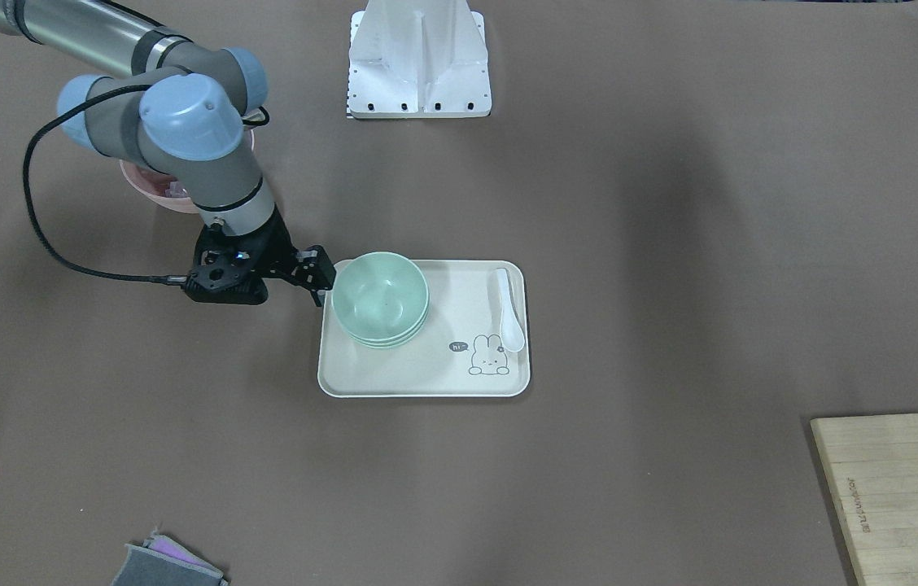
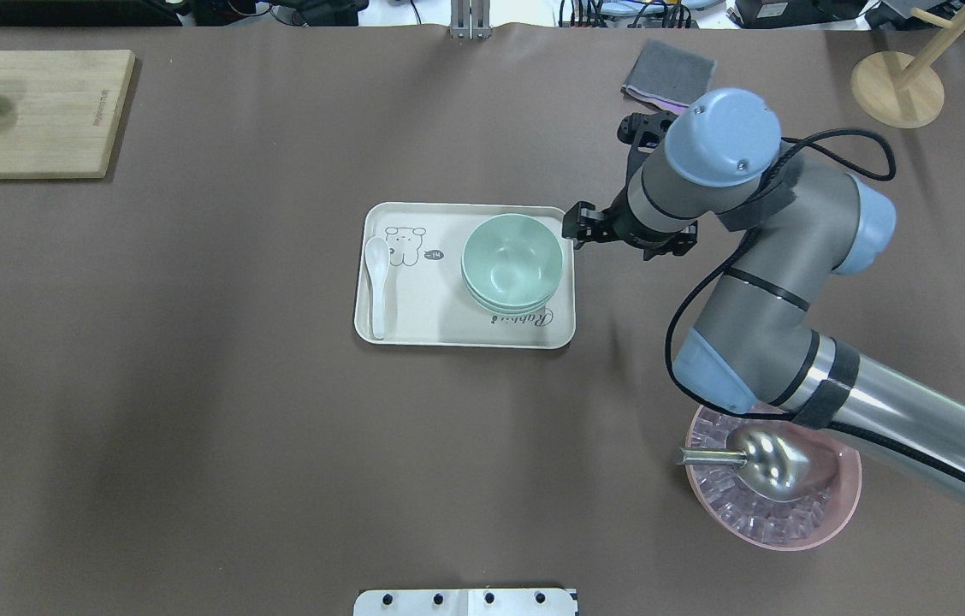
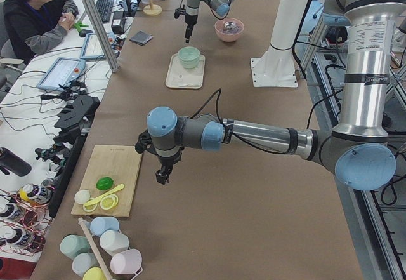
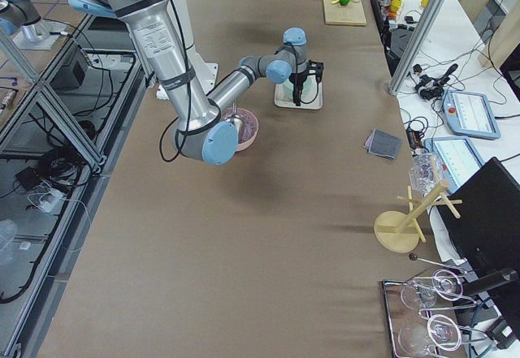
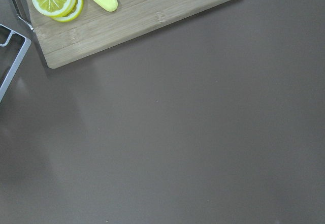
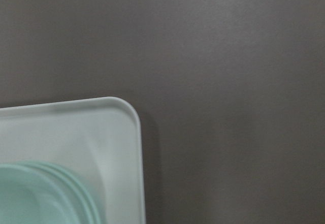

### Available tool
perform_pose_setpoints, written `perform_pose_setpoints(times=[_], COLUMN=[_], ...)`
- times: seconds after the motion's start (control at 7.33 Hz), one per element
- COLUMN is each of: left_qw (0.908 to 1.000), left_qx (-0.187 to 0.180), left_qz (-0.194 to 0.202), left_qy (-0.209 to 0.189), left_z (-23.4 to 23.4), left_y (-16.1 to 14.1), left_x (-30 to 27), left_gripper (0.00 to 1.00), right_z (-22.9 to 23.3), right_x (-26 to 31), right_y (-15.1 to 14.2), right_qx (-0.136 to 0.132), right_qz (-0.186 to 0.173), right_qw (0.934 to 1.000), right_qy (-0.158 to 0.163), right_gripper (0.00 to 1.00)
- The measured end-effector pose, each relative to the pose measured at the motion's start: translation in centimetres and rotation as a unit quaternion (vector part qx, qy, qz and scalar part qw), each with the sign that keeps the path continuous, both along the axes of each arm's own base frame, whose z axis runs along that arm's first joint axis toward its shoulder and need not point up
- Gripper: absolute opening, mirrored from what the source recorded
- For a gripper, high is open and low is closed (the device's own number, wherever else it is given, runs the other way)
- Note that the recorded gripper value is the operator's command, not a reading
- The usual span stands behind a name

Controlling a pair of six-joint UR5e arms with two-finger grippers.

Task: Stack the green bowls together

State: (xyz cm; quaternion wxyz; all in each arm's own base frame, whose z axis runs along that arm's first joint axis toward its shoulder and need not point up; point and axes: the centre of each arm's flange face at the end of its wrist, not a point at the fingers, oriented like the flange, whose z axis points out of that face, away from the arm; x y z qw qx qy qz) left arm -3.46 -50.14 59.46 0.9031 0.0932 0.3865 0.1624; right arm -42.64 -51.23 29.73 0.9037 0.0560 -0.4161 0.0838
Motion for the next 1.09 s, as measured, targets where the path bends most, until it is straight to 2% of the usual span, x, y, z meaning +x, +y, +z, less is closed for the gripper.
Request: perform_pose_setpoints(times=[0.27,0.55,0.82,1.09], left_qw=[1.0,1.0,1.0,1.0], left_qx=[-0.002,-0.002,-0.002,-0.002], left_qz=[0.0,0.0,0.0,0.0], left_qy=[-0.001,-0.001,-0.001,-0.001], left_z=[0.3,0.4,0.4,0.4], left_y=[0.2,0.3,0.2,0.2], left_x=[0.0,-0.1,0.0,0.0], left_gripper=[0.99,0.99,0.99,0.99], right_z=[4.4,11.4,19.5,26.0], right_x=[6.8,15.7,26.1,36.2], right_y=[-1.7,-2.0,-0.5,2.5], right_qx=[0.023,0.045,0.061,0.065], right_qz=[-0.027,-0.061,-0.096,-0.112], right_qw=[0.9992,0.9958,0.9899,0.9867], right_qy=[0.018,0.05,0.085,0.098], right_gripper=[1.0,1.0,1.0,1.0])
